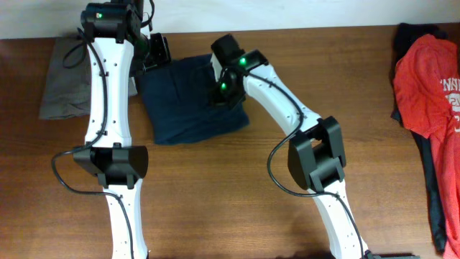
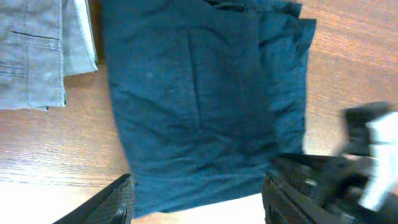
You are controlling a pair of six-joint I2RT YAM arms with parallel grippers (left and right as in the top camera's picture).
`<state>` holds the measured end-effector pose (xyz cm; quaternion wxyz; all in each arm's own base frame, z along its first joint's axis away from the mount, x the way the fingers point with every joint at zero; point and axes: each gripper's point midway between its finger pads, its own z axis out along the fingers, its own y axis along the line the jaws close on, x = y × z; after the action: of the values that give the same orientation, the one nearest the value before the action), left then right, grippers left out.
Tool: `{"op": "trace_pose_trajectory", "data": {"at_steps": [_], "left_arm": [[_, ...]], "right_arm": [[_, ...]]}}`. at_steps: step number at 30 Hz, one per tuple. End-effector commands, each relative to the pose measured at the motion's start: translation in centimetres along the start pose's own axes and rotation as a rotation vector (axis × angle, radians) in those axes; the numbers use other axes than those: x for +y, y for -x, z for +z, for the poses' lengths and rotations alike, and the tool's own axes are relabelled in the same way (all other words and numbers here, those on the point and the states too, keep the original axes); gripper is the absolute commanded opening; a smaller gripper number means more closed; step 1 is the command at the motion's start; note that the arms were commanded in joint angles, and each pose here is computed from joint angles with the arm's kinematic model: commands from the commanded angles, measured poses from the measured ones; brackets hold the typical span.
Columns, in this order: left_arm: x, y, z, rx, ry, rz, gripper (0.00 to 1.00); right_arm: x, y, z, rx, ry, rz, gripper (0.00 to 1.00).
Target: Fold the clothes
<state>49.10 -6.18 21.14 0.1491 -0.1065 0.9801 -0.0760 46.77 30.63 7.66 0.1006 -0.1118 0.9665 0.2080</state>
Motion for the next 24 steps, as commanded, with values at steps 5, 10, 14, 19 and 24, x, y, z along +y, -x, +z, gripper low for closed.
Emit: {"op": "trace_pose_trajectory", "data": {"at_steps": [5, 10, 14, 19, 24], "left_arm": [[0.8, 0.4, -0.6, -0.026, 0.032, 0.0, 0.66], [0.8, 0.4, -0.6, -0.026, 0.032, 0.0, 0.66], [0.8, 0.4, -0.6, -0.026, 0.032, 0.0, 0.66], [0.8, 0.4, -0.6, -0.027, 0.032, 0.0, 0.66], [0.8, 0.4, -0.6, -0.027, 0.032, 0.0, 0.66]], "right_arm": [[1.1, 3.3, -6.2, -0.149, -0.077, -0.088, 0.04], [-0.4, 4.2, -8.0, -0.211, -0.248, -0.107, 0.04], [-3.1, 4.7, -9.6, -0.256, -0.405, -0.043, 0.04], [-5.5, 4.8, -10.5, -0.263, -0.496, -0.002, 0.04], [-7.8, 4.4, -11.2, -0.273, -0.626, 0.034, 0.04]]}}
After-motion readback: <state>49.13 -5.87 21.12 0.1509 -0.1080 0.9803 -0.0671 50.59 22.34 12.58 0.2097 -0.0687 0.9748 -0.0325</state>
